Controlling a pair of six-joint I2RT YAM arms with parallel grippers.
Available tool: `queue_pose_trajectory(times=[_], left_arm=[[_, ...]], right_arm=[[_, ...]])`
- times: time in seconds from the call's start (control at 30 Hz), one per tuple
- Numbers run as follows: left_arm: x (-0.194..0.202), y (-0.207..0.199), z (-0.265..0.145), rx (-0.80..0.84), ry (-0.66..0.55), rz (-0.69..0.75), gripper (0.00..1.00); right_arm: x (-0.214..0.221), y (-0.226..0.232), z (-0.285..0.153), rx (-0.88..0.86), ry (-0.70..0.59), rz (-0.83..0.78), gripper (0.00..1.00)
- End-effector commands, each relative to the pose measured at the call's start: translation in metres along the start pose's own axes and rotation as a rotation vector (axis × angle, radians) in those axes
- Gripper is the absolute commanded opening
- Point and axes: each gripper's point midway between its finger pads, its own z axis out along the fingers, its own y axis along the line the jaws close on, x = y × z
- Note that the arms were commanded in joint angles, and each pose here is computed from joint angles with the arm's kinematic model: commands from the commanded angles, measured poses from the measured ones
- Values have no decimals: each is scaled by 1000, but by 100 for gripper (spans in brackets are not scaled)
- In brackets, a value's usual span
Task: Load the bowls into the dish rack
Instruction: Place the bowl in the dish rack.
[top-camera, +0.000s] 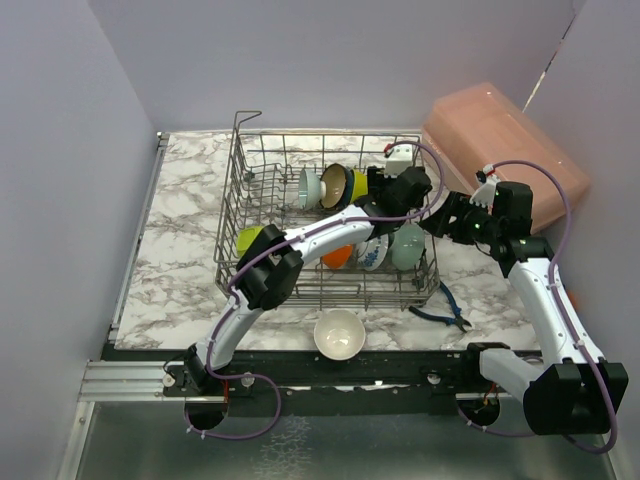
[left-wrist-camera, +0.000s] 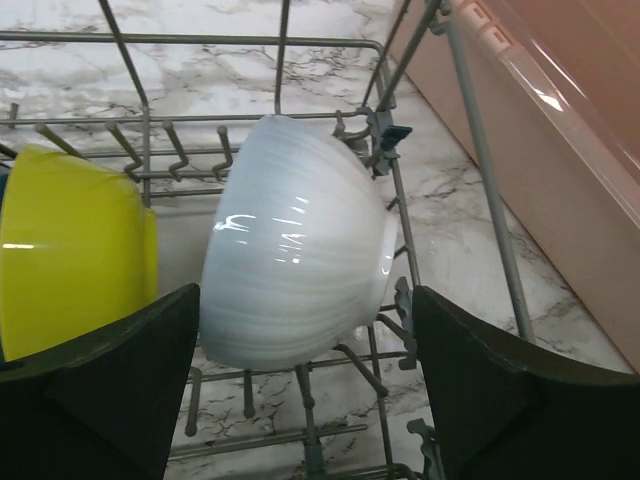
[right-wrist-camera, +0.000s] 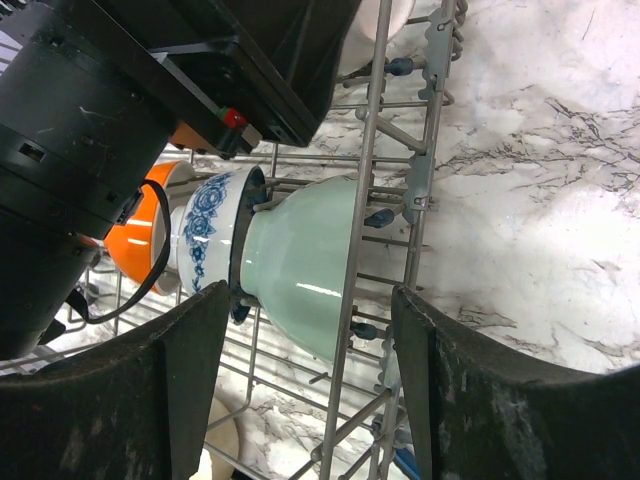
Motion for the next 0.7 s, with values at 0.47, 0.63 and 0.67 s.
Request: queue_pose_trajectory(times=[0.47, 0.63, 0.67], left_arm=[[-29, -25, -20, 117, -25, -35, 70], [-26, -12, -11, 115, -8, 27, 64], [-26, -13, -9, 135, -1, 43, 64]], right_arm=[[-3, 3, -3, -5, -14, -24, 70], [-3, 3, -4, -5, -15, -25, 70], [-3, 4, -3, -7, -13, -24, 70]])
